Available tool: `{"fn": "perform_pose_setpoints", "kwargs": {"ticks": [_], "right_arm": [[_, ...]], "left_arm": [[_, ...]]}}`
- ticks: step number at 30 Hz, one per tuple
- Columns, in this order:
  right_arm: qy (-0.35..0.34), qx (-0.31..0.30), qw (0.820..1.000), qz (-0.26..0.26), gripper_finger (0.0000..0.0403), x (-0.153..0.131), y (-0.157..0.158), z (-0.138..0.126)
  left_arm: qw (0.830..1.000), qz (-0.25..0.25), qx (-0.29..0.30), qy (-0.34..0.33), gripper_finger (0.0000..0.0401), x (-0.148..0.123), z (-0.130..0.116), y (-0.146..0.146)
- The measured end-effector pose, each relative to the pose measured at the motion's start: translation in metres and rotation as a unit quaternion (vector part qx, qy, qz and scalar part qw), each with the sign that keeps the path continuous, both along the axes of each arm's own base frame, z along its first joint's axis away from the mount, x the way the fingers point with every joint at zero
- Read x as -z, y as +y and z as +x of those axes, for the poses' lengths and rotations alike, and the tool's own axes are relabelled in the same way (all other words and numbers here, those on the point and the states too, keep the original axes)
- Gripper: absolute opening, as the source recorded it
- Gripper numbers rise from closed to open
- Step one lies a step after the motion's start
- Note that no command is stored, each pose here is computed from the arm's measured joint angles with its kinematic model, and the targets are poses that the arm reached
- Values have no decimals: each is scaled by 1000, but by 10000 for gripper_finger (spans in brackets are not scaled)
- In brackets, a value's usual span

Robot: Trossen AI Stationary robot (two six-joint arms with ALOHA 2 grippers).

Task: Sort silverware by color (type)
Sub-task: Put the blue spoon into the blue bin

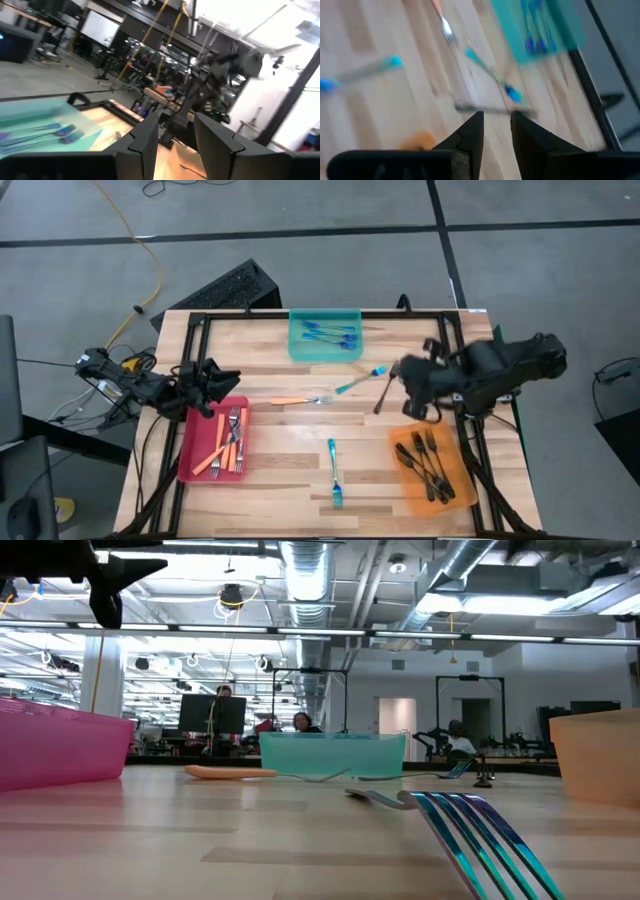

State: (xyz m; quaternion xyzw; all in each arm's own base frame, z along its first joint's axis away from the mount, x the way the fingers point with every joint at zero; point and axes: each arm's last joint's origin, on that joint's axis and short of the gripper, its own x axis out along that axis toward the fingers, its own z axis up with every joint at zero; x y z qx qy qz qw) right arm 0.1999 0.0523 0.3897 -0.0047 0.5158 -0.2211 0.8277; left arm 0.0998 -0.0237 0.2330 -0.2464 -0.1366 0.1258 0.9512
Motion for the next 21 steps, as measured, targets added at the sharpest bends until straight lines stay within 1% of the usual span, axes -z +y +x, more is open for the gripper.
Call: {"fn": "perform_pose_setpoints", "kwargs": {"ticks": [2, 3, 6, 8, 11, 15, 19, 21], "right_arm": [[23, -1, 1000, -10, 127, 29, -2, -3], [23, -5, 1000, -12, 132, 43, -3, -2], [4, -31, 999, -13, 155, 81, -10, 9], [-2, -60, 998, 0, 174, 100, -18, 17], [3, -108, 994, 12, 202, 123, -34, 32], [34, -152, 988, -11, 227, 145, -64, 50], [65, -196, 978, -9, 228, 166, -96, 67], [76, -214, 974, 4, 223, 180, -111, 74]], "left_arm": [[1000, -1, -15, 7, 112, 1, 0, 1], [1000, -3, -23, 9, 112, 1, 0, 1], [999, -8, -49, 12, 112, 2, -1, 3], [998, -8, -64, 14, 113, 2, -1, 3], [996, -10, -83, 20, 113, 3, -1, 4], [994, -5, -98, 43, 113, 7, -1, 5], [993, -13, -105, 60, 113, 12, 0, 5], [992, -17, -104, 66, 113, 14, 0, 5]]}}
